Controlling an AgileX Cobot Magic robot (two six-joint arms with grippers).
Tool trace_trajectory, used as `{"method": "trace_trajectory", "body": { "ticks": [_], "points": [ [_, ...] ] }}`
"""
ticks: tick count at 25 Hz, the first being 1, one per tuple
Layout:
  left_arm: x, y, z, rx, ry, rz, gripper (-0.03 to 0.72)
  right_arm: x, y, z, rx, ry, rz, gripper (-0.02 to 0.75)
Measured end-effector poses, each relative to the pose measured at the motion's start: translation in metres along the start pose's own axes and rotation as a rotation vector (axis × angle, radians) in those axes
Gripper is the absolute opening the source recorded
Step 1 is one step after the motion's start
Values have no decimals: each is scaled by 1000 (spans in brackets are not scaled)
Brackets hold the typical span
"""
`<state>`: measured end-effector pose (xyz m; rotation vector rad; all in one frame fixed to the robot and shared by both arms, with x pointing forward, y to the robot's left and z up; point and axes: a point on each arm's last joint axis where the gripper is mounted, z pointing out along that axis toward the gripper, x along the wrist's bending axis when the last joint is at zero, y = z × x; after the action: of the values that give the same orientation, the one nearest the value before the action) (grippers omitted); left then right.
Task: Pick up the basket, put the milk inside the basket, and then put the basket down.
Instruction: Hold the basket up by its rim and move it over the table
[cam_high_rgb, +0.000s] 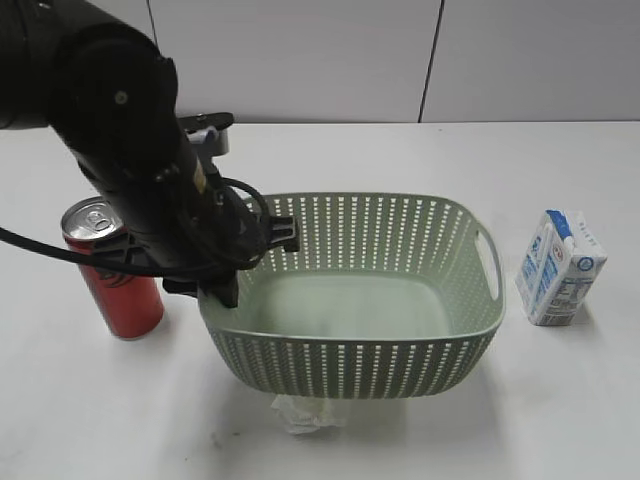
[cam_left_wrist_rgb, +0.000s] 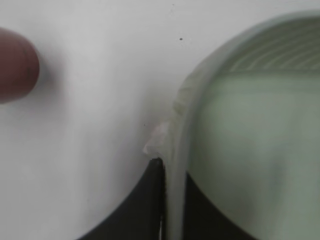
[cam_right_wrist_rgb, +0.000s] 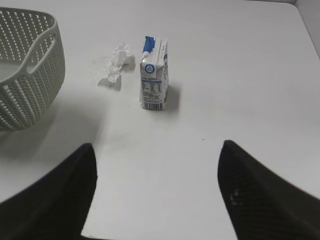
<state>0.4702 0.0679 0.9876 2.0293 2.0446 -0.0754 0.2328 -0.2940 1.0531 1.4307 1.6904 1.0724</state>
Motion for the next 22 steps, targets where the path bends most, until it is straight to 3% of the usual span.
{"method": "trace_trajectory", "body": {
  "ticks": [5, 11, 17, 22],
  "points": [
    [-1, 2, 0, -24, -12, 5, 7, 0, 5, 1, 16, 0, 43, 573],
    [-1, 5, 0, -50, -10, 23, 7, -2, 42, 22, 175, -4, 83, 573],
    [1, 6, 0, -70, 13, 53, 7, -4, 83, 79, 414, 4, 115, 573],
    [1, 7, 0, -72, 15, 55, 7, -4, 103, 145, 520, 27, 162, 573]
  ]
}}
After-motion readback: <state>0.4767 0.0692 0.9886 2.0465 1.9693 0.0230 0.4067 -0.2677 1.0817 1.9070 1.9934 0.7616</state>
